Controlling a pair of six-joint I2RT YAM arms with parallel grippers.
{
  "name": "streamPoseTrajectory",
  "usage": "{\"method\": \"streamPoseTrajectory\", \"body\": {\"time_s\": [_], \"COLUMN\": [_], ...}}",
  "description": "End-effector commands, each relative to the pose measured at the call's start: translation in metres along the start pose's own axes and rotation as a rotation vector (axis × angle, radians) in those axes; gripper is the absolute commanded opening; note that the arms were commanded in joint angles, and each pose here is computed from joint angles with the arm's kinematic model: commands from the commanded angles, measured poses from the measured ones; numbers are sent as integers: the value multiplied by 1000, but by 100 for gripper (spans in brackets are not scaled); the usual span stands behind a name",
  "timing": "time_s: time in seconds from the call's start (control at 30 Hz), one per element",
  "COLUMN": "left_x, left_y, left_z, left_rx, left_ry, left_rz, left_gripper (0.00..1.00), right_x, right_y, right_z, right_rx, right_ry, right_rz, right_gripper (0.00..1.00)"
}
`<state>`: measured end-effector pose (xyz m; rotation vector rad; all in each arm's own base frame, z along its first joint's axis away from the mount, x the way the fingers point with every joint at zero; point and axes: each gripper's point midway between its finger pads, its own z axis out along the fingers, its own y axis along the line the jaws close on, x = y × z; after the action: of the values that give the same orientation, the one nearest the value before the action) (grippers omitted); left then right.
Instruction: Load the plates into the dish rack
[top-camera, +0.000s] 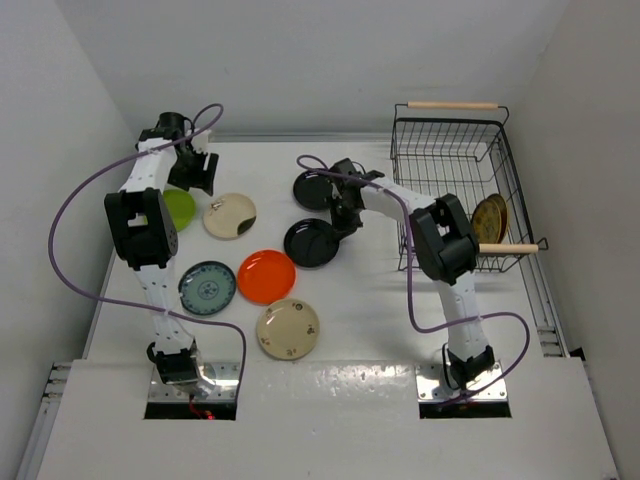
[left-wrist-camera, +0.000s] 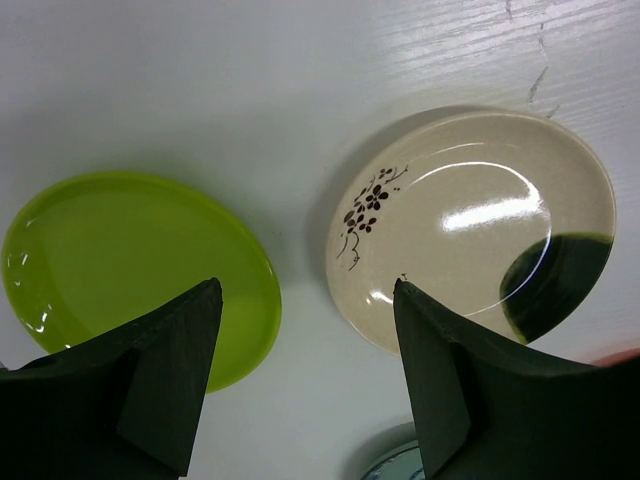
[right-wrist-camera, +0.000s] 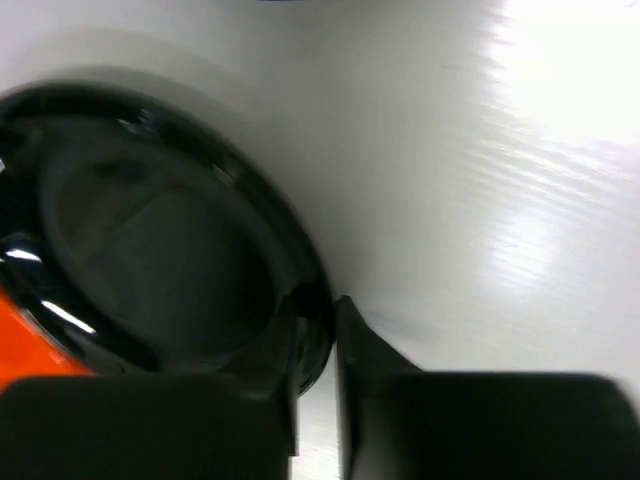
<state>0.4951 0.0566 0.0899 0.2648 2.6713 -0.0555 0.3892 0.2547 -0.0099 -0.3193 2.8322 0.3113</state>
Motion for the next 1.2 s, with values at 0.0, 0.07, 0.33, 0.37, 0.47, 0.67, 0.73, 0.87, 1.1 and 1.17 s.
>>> {"method": "streamPoseTrajectory", "body": {"time_s": [0.0,0.07,0.33,0.37,0.47,0.67,0.73,0.87,1.1,1.17], "left_x": [-23,-23,-27,-30,-30,-36,-36,-35,-36,-36], "left_y": [3,3,0,1,1,-3,-3,-7,-6,-6], "left_z": [-30,-30,-26,-28,-28,-27,-27,-22,-20,-20], "left_rx": [-31,-31,-28,-30,-31,-29,-29,-22,-22,-22], "left_ry": [-82,-82,-85,-94,-94,-103,-103,-95,-94,-94], "left_rz": [7,7,15,16,16,26,26,32,42,42], "left_gripper": [74,74,74,74,74,74,74,74,74,74], "right_x": [3,-8,-92,-100,-125,-115,-98,-58,-12,-1], "right_y": [11,2,24,23,10,-112,-164,-241,-296,-301], "right_z": [3,-10,-153,-170,-247,-357,-378,-391,-327,-305], "right_rx": [-34,28,93,97,197,763,956,1219,1205,1150], "right_ry": [6,-40,-414,-461,-671,-753,-683,-473,-263,-237], "right_rz": [13,-5,-200,-198,-216,-113,-85,-76,-49,-34], "right_gripper": [5,0,0,0,0,0,0,0,0,0]}}
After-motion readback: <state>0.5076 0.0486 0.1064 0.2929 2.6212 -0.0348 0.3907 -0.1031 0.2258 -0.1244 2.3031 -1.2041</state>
